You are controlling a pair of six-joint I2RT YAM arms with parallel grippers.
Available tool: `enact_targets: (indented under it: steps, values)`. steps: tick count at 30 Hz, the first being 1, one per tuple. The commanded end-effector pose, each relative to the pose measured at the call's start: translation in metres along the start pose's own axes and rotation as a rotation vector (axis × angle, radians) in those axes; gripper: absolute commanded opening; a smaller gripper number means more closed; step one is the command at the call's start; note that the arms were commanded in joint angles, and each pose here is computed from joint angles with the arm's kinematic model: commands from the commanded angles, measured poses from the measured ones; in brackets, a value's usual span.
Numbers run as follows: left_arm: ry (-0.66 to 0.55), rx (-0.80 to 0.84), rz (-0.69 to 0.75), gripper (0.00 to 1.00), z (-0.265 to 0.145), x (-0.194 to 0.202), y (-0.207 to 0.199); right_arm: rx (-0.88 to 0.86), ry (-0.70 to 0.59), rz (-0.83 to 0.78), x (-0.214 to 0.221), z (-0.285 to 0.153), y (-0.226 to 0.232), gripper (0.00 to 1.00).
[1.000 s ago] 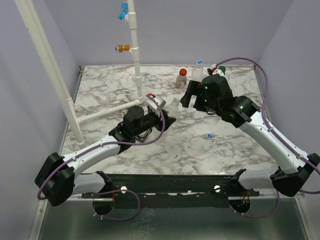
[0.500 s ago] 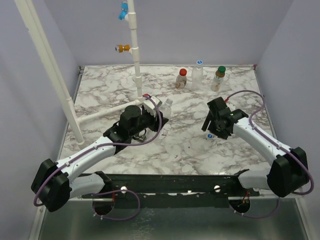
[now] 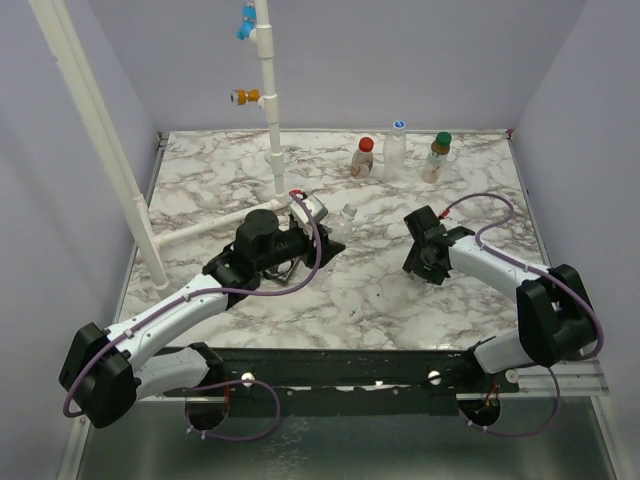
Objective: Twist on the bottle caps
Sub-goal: Screw the bottle cap onto the plastic bottle.
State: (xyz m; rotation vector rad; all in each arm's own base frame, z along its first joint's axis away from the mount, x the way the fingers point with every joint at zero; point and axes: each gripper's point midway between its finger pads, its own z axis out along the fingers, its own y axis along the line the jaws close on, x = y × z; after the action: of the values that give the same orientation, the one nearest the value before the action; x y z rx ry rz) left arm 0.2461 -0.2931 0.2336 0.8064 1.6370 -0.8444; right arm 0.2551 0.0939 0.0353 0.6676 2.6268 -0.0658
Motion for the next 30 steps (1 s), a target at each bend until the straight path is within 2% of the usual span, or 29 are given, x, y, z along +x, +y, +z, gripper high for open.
enact_targets:
  steps: [1,12,20,22,25,30]
  values:
    - [-0.04,0.04,0.024,0.04,-0.005,-0.013,-0.008,0.029,-0.076,0.011,-0.014,0.016,0.001,0.51]
    - [-0.037,0.03,0.028,0.04,-0.007,-0.01,-0.007,0.016,-0.062,0.013,-0.008,0.027,0.0,0.41]
    - [-0.034,0.037,0.045,0.04,-0.003,-0.008,-0.006,-0.014,-0.058,-0.005,-0.012,0.013,0.003,0.21]
    - [-0.039,0.048,0.067,0.04,-0.002,-0.008,-0.007,-0.084,-0.07,-0.033,-0.023,-0.006,0.018,0.17]
    - [-0.047,0.088,0.116,0.04,-0.002,-0.011,-0.012,-0.287,-0.105,-0.109,-0.048,-0.057,0.053,0.16]
    - [-0.071,0.208,0.232,0.03,-0.007,-0.008,-0.03,-0.649,-0.182,-0.24,-0.083,-0.171,0.104,0.16]
